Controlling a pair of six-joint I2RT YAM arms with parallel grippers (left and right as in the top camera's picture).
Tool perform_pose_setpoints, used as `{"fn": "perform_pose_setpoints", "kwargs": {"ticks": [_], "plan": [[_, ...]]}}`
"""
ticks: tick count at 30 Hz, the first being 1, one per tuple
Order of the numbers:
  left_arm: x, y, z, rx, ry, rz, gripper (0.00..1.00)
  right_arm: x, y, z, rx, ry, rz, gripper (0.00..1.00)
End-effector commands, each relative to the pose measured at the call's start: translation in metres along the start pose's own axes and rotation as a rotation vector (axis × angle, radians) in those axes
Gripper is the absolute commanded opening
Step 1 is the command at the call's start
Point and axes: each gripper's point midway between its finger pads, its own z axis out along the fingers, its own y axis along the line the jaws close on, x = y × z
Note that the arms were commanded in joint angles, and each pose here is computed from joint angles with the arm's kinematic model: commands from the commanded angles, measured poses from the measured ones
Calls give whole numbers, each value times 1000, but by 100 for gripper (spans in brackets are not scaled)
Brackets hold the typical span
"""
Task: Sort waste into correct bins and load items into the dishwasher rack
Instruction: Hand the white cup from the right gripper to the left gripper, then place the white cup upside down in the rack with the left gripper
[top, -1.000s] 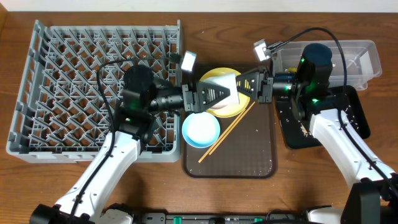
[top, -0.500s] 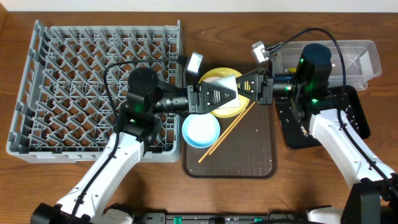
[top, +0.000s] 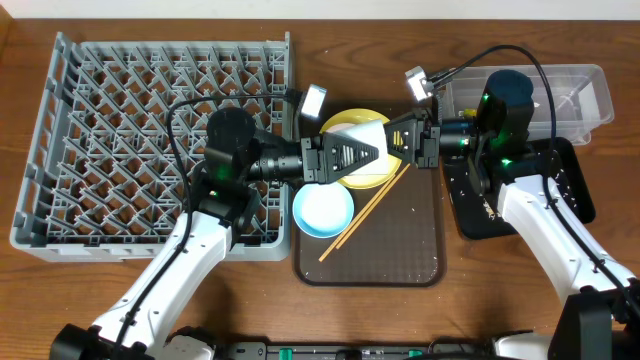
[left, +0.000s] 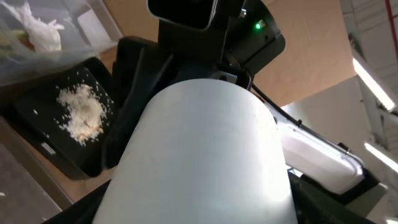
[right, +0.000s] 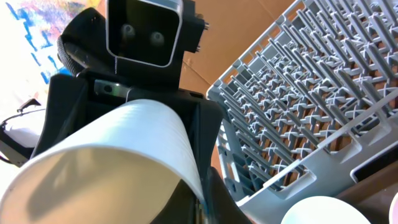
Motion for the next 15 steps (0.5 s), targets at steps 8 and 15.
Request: {"fn": "perform_pose_setpoints", "kwargs": {"ticks": [8,15], "plan": [[-12,38,-16,-154,-60,144,52,0,4,4,-8,7,-25,22],[-38,58,-56,-242,-157,176,44,11,-12,3,51,11,17,23]]}}
